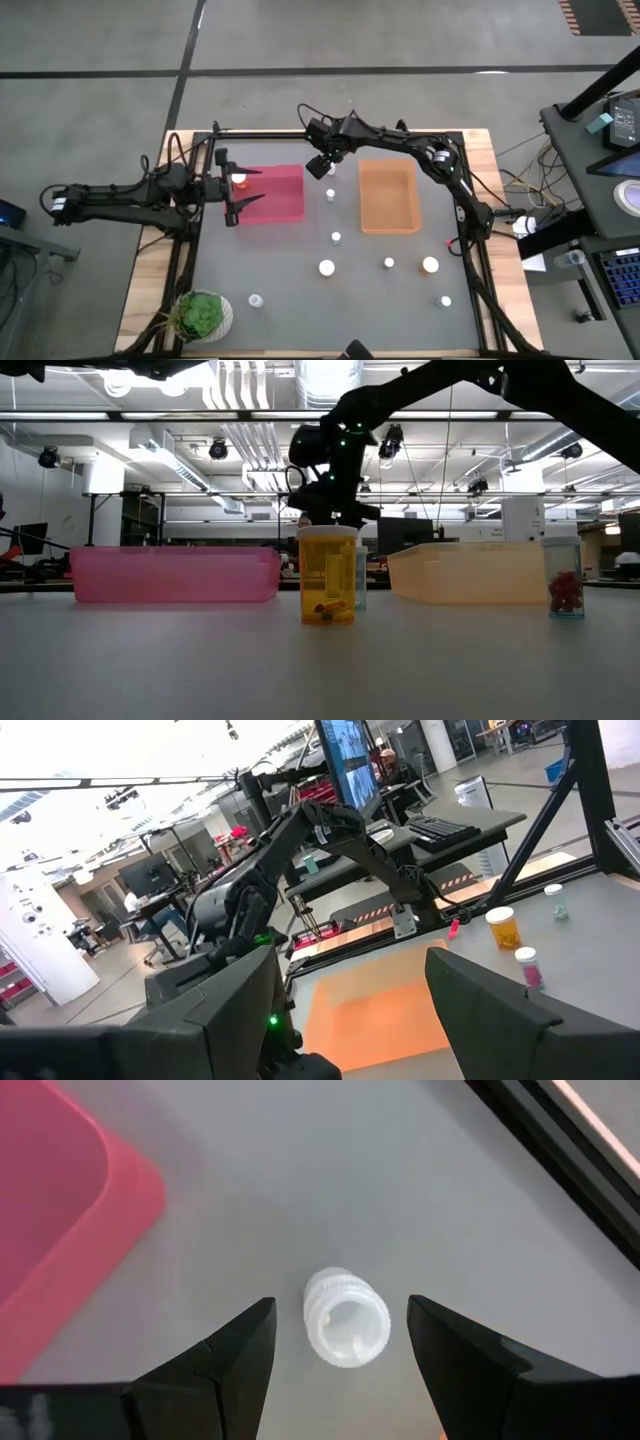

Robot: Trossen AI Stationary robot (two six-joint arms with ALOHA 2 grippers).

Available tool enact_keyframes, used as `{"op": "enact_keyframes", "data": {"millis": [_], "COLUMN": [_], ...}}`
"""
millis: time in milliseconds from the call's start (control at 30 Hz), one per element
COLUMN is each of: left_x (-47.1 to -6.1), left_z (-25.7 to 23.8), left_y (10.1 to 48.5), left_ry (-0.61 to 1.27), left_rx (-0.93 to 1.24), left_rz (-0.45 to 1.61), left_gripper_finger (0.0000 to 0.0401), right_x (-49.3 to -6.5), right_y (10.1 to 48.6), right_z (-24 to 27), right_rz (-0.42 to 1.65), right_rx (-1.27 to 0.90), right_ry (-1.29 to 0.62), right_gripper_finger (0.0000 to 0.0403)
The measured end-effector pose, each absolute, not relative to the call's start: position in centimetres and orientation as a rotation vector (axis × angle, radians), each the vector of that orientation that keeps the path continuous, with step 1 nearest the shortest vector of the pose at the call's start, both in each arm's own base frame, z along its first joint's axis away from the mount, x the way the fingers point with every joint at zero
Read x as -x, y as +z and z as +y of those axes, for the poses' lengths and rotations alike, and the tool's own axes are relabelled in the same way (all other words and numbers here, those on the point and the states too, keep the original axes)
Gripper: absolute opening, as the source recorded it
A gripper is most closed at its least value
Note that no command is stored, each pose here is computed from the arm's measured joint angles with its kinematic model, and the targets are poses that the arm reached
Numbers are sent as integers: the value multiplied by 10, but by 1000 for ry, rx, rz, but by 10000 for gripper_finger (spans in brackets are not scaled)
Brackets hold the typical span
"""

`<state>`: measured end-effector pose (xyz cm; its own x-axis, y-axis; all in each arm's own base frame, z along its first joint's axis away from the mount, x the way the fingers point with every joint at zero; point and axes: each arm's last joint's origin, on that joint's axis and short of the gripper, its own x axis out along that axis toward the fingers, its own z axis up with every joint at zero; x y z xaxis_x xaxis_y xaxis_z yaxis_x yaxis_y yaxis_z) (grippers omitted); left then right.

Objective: Pick and place medicine bottles into bin by pill shape (circle, oval)
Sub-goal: Put the top white pill into the pink bin

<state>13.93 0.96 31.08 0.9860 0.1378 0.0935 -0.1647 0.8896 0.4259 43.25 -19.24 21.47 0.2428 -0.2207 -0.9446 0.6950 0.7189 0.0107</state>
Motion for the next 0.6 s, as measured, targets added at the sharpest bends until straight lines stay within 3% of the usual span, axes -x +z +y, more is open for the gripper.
{"op": "enact_keyframes", "data": {"millis": [600], "left_x": [-139], "left_z": [10], "left_y": [311], "left_ry": [157], "left_rx": [-448], "left_rz": [-62], "left_gripper_finger": [244], "right_x": [-429], "right_y": [182], "right_z": [-191], "right_rz": [1189], "right_rx": [-489], "right_ry": [-665], "right_gripper_finger": [217]}}
